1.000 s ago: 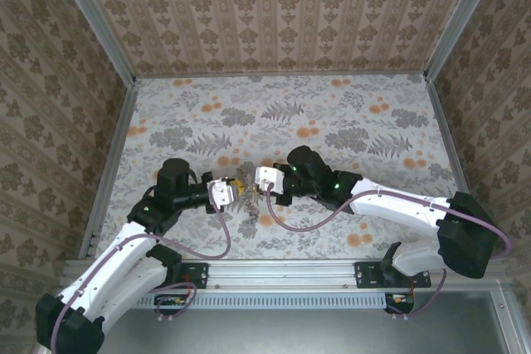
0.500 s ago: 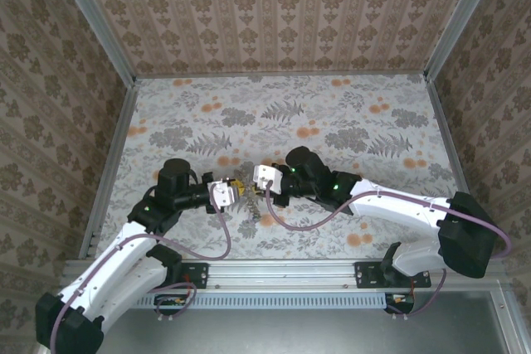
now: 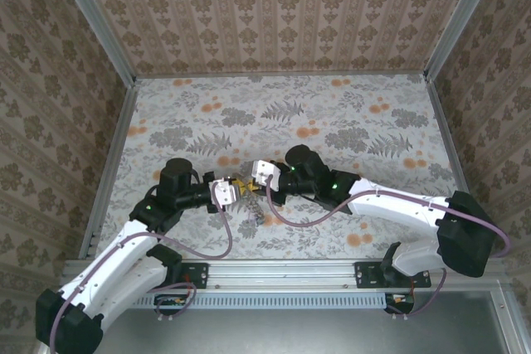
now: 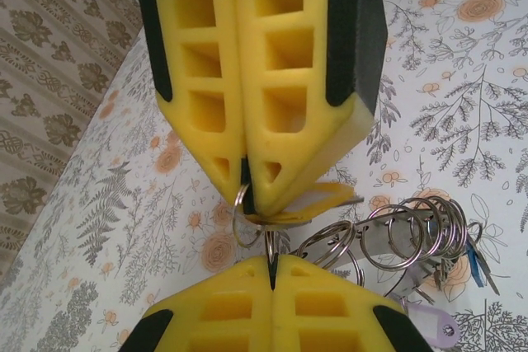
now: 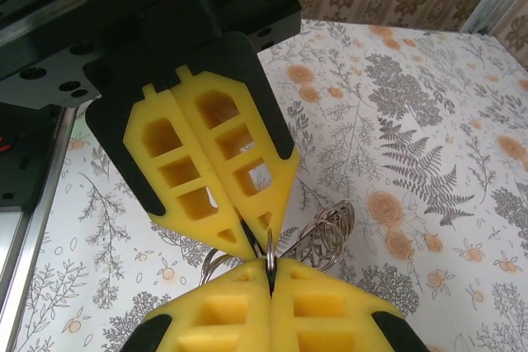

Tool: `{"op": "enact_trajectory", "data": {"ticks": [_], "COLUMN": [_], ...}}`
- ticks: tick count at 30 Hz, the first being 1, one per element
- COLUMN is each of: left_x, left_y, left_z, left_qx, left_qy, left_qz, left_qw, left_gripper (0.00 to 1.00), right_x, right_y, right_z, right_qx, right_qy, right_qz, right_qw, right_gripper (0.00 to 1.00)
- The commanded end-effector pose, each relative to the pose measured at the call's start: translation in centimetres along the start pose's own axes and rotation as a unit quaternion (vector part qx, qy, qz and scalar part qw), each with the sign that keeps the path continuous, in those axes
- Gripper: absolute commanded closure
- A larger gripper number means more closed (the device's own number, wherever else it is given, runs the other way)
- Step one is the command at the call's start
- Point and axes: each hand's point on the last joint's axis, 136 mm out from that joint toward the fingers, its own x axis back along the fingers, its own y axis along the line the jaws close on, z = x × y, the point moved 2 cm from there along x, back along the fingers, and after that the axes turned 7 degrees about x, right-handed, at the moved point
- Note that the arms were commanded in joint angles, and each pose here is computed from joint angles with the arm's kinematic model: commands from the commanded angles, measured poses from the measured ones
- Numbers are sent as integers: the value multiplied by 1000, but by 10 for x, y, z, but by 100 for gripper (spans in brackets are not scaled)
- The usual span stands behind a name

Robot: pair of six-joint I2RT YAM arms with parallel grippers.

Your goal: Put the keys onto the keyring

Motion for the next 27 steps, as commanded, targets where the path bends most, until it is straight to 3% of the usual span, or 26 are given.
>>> {"op": "enact_trajectory", "data": {"ticks": [1, 19, 27], "left_x": [2, 2, 0], "left_y": [6, 8, 7], "left_z": [-14, -12, -9], "left_qx": [3, 18, 19], "left_qy": [-29, -26, -21], "left_qz": [-13, -13, -10], "left_qw": [999, 999, 1000], "left_gripper": [100, 100, 100], "right_x": [-3, 3, 10], "right_y": [-4, 5, 8], "right_z": [-6, 4, -2], "right_qx": [-10, -20, -16], "right_qy": [-5, -2, -28], "right_qz": [5, -1, -4], "right_qw": [1000, 1000, 999], "right_gripper": [100, 100, 100]}}
